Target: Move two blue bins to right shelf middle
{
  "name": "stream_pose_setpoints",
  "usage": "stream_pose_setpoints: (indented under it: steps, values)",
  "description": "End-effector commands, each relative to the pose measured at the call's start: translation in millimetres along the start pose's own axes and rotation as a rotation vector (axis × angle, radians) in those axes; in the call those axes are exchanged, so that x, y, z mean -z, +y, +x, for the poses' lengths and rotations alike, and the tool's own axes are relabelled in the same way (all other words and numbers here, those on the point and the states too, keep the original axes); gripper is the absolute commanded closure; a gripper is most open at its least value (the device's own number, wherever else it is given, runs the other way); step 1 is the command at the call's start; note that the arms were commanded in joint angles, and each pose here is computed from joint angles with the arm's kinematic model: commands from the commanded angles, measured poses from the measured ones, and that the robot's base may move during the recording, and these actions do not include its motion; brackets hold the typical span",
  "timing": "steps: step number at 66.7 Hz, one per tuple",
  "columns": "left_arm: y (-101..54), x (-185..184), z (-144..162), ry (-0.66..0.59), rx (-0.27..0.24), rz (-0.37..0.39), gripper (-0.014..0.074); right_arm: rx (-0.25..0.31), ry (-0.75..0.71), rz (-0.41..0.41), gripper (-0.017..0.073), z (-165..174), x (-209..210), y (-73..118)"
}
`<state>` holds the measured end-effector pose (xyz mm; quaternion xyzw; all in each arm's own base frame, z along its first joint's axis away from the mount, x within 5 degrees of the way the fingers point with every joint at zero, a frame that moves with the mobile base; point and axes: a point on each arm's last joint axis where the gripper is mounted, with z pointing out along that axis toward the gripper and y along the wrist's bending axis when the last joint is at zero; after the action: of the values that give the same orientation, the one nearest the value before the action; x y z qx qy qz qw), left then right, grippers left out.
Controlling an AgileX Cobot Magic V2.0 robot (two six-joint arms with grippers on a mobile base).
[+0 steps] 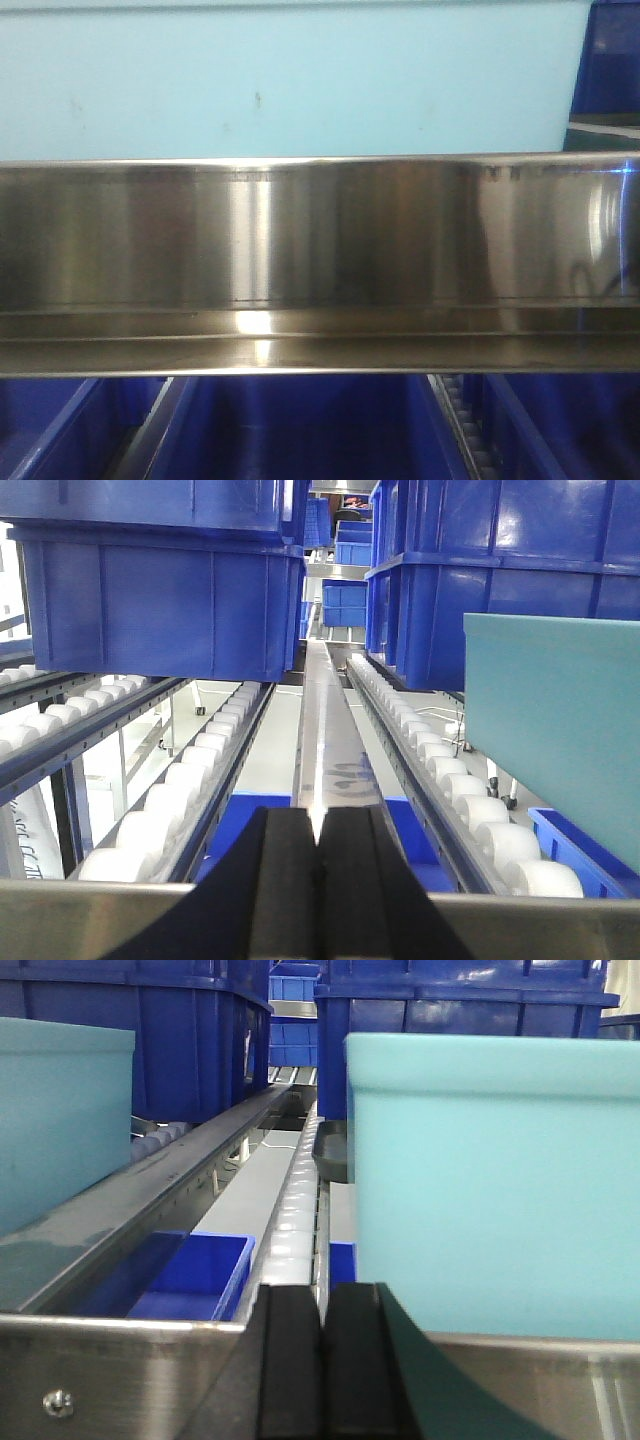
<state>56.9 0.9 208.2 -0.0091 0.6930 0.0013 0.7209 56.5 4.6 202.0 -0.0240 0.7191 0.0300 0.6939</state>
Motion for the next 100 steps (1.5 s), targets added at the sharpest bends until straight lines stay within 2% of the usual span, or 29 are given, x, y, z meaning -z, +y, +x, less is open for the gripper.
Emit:
stream_pose_setpoints:
  steps: [1,38,68,80,85,95,100]
  values:
    - [-0.6,0,-3,-0.021,0.003,0.009,0.0704,0.010,-0.026,0.002,0.0721,-2,0,-0.1]
    - [-0.6,0,-3,-0.021,0.003,0.009,0.0704,0.010,-0.026,0.002,0.0721,-2,0,-0.1]
    - [-1.1,1,-10,-0.107,0.003,0.015,0.0704,0.010,-0.075,0.004,0.0721,-7,0,-0.3]
    - [-1.7,4,-26,-0.285,0.027,0.025,0.0704,0.010,-0.255,0.013,0.0721,-23,3,-1.0]
    - [-1.6,7,-40,-0.303,0.033,0.024,0.0704,0.008,-0.294,0.013,0.0721,-36,6,-0.9]
    - [-1.5,18,-80,-0.300,0.033,0.019,0.0704,0.009,-0.345,0.005,0.0721,-82,22,0.3]
    - [-1.2,23,-101,-0.239,0.032,0.013,0.0700,0.010,-0.323,0.000,0.0721,-102,31,1.1]
